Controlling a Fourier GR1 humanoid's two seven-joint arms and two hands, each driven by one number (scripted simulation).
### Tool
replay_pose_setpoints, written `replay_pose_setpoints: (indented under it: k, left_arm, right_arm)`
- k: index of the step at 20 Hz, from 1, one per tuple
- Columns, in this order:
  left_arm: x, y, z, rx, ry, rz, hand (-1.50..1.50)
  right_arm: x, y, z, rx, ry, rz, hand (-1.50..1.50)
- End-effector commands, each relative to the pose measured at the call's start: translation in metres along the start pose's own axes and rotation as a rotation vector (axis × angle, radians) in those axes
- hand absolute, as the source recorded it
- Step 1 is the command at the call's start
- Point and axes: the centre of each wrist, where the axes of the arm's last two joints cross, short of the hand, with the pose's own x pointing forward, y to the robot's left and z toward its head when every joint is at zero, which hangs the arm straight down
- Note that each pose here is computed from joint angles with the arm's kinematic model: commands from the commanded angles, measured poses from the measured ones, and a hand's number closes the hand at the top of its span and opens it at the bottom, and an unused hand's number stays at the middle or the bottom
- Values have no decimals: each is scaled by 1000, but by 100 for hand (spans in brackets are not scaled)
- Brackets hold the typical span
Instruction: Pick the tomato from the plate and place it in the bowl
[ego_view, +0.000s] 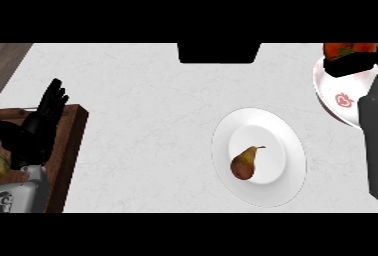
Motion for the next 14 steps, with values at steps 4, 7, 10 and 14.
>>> replay_pose_setpoints:
  k: [4,7,10,14]
  left_arm:
    - [12,4,-14,-14,-8,10,0]
    - [5,4,2,-13,-5,5,0]
    - [-6,13,11,-14,-17,-2,0]
    - [3,-3,10,-23,-29,3,0]
  right_arm:
    - [-47,15,-47,27,41,-72,150]
    - [-84,19,-69,11,47,-104,150]
    - [-111,40,-70,15,45,-82,150]
    - [-120,53,-85,-10,50,-90,150]
